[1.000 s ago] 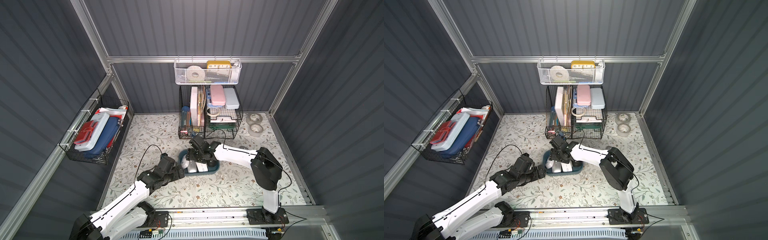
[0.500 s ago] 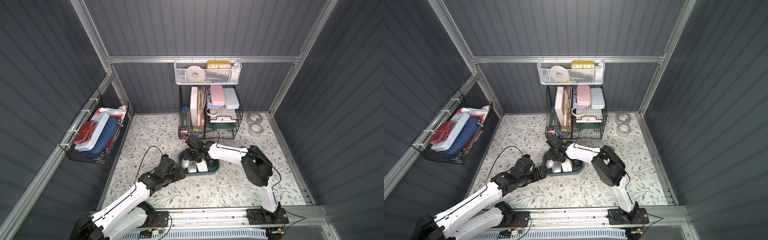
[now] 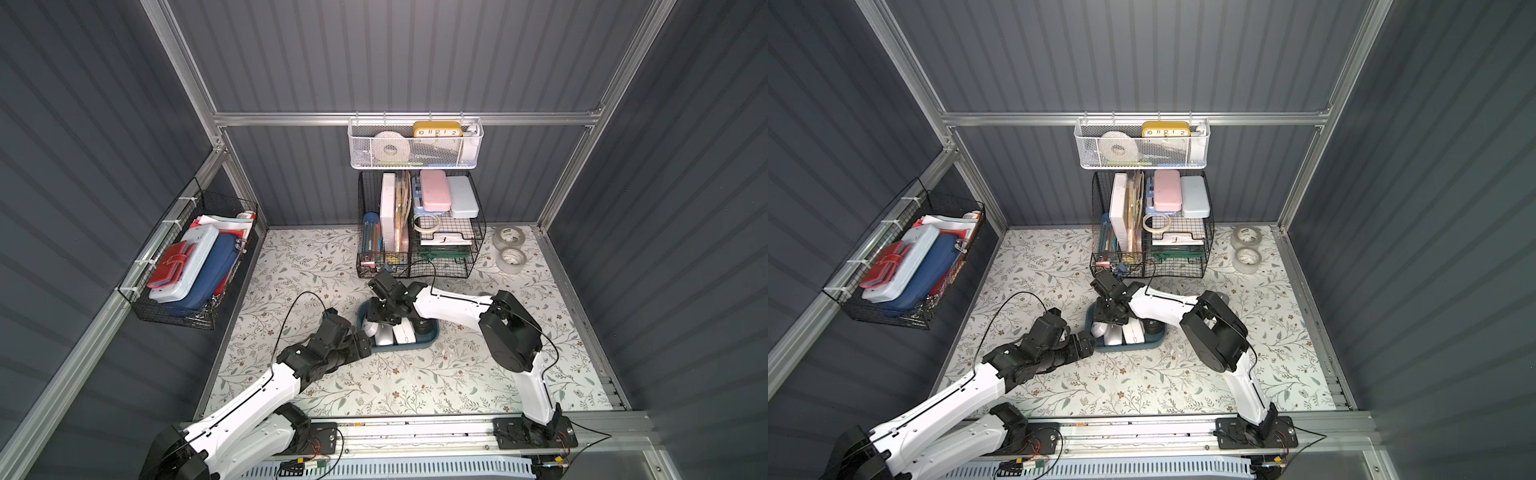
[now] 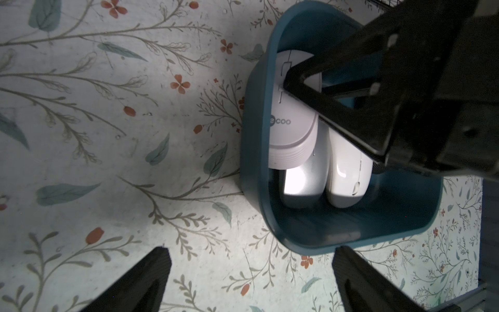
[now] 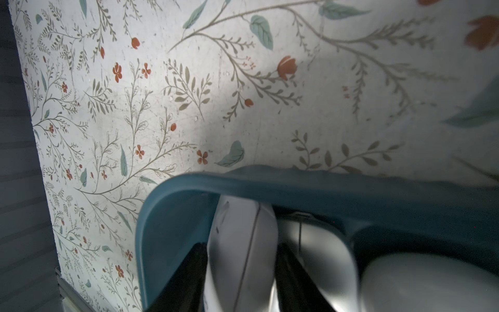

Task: Take out the mouse from the storage box
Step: Pick up the mouse from the storage box.

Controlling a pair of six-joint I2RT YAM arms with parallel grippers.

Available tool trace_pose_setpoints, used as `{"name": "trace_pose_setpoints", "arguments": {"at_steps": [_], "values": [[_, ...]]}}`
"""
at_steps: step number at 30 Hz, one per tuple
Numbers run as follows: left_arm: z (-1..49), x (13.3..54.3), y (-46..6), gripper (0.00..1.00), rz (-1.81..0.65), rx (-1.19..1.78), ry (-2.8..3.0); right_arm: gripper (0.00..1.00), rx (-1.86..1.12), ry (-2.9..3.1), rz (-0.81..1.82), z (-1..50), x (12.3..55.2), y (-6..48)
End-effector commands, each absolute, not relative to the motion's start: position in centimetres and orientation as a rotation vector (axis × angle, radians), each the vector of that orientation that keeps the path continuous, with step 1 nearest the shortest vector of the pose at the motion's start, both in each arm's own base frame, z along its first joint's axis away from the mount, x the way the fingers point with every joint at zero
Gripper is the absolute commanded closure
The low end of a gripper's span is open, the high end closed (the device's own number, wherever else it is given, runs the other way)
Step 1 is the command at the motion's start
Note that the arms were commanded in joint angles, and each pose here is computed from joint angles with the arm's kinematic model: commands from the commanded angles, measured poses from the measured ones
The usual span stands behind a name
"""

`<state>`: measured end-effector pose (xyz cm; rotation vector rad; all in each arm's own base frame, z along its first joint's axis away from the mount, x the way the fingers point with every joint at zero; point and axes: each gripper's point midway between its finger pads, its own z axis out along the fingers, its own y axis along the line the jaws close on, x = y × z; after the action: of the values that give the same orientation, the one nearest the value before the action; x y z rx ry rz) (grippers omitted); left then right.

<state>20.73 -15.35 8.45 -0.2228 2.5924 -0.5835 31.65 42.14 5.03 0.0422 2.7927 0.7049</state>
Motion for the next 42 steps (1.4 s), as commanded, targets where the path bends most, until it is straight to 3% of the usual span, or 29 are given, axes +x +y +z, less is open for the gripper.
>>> {"name": "trace_pose_setpoints", "arguments": {"at_steps": [1, 16, 23, 28, 34, 42], "values": [[8.3, 20.8, -15.2, 0.01, -0.579, -0.239, 2.594, 0.60, 0.018, 2.800, 0.720, 4.7, 31.5, 43.0], [8.7, 20.9, -15.2, 0.01, -0.570, -0.226, 2.587, 0.62, -0.007, 2.827, 0.718, 3.5, 30.9, 43.8], [9.3, 21.0, -15.2, 0.01, -0.576, -0.221, 2.576, 0.71, -0.004, 2.784, 0.733, 5.4, 31.2, 43.6], [9.9, 21.1, -15.1, 0.01, -0.574, -0.216, 2.557, 0.73, 0.003, 2.728, 0.736, 8.1, 31.5, 42.7], [11.1, 21.5, -15.2, 0.01, -0.591, -0.203, 2.519, 0.73, 0.050, 2.654, 0.760, 12.0, 31.8, 39.8], [11.2, 21.3, -15.2, 0.01, -0.597, -0.205, 2.524, 0.73, 0.206, 2.573, 0.730, 15.2, 31.6, 31.1]]}}
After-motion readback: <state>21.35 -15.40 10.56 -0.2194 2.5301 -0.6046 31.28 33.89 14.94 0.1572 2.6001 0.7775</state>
